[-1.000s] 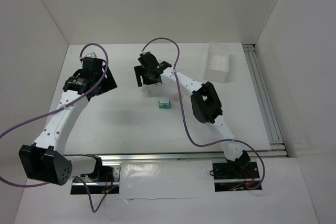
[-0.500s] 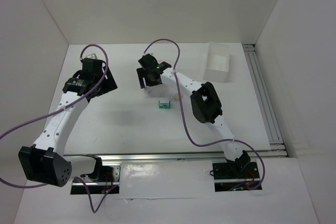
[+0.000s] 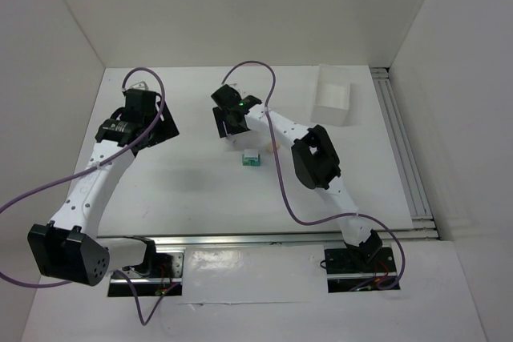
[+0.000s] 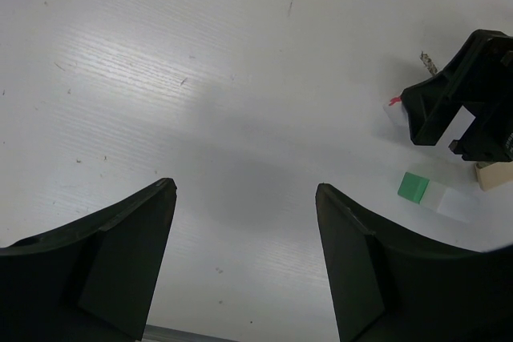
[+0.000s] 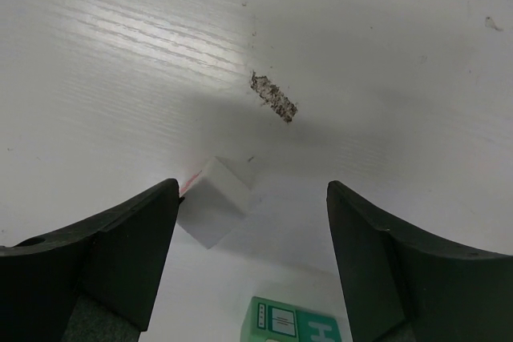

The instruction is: Build the wood block tower

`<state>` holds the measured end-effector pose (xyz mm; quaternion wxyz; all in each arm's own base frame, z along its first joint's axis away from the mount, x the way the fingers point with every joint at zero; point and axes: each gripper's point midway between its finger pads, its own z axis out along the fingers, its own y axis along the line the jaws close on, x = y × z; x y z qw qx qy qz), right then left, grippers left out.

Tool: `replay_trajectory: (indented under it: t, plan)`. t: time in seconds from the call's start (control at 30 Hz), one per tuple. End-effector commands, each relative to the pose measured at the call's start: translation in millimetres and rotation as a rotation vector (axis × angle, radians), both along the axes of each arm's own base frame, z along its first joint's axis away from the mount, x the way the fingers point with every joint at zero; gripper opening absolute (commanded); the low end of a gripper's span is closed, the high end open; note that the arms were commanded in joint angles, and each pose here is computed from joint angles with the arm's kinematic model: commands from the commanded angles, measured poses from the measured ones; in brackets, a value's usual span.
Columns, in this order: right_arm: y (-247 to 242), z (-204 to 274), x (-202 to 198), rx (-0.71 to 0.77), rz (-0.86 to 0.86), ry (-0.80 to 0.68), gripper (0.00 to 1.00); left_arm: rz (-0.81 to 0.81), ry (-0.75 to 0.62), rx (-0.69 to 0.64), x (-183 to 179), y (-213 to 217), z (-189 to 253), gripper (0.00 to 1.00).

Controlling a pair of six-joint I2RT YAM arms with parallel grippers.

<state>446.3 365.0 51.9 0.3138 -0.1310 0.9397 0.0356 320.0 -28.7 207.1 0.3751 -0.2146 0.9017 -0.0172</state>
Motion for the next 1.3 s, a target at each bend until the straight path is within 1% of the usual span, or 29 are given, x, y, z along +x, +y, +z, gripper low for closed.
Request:
replay_trajectory:
  t: [0.0,0.1,0.13,0.2,0.27,0.37,0.47,0.53,0.6,0.67,0.7,0.73,0.83,0.9,1.03,1.1,1.17,1.27]
  plan:
    - [3.8,34.7,-10.6,0.048,0.021,-0.006,0.81,-0.002,-0.047,-0.001,1.3,1.8,10.9,0.83]
    - [13.1,36.9,-14.3,0.072,0.022,0.01,0.8,-0.002,-0.047,-0.001,1.3,1.8,10.9,0.83]
    - [12.8,30.8,-14.8,0.061,0.021,0.021,0.8,-0.002,-0.047,-0.001,1.3,1.8,10.9,0.83]
    - [22.6,30.0,-23.0,0.091,0.046,0.048,0.8,-0.008,-0.046,0.006,1.2,2.2,10.8,0.83]
    - [23.1,18.7,-30.7,0.099,0.063,0.079,0.8,-0.008,-0.046,0.006,1.2,2.2,10.8,0.83]
    - [39.2,21.0,-37.9,0.161,0.119,0.084,0.8,-0.008,-0.046,0.006,1.2,2.2,10.8,0.83]
    - [43.3,18.0,-33.1,0.159,0.129,0.077,0.8,-0.008,-0.046,0.006,1.2,2.2,10.8,0.83]
    - [37.5,9.1,-29.4,0.116,0.105,0.078,0.8,-0.008,-0.046,0.006,1.2,2.2,10.8,0.83]
    - [32.5,14.8,-22.3,0.088,0.078,0.048,0.8,-0.002,-0.047,0.012,1.2,3.8,11.0,0.83]
    - [25.5,5.6,-18.3,0.045,0.052,0.04,0.8,-0.002,-0.047,0.012,1.2,3.8,11.0,0.83]
    - [23.6,9.4,-14.1,0.037,0.039,0.019,0.8,-0.002,-0.047,0.012,1.2,3.8,11.0,0.83]
    - [12.7,8.1,-12.9,-0.016,0.022,0.008,0.79,-0.002,-0.047,0.012,1.2,3.8,11.0,0.83]
    - [1.5,-0.5,-11.7,-0.079,0.014,0.002,0.77,-0.002,-0.047,0.012,1.2,3.8,11.0,0.83]
    - [-7.8,1.4,-12.6,-0.1,0.025,0.006,0.77,-0.002,-0.047,0.012,1.2,3.8,11.0,0.83]
    - [-9.4,4.7,-18.7,-0.096,0.054,0.015,0.77,-0.002,-0.047,0.012,4.0,3.4,9.6,0.83]
    - [-17.2,14.3,-14.6,-0.1,0.033,-0.004,0.77,-0.008,-0.046,0.006,3.9,1.8,9.4,0.83]
    - [-26.3,8.2,-13.5,-0.122,0.018,0.003,0.77,-0.008,-0.046,0.006,3.9,1.8,9.4,0.83]
    - [-40.9,16.6,-6.3,-0.126,-0.034,-0.011,0.76,-0.009,-0.037,0.007,2.6,2.0,5.8,0.83]
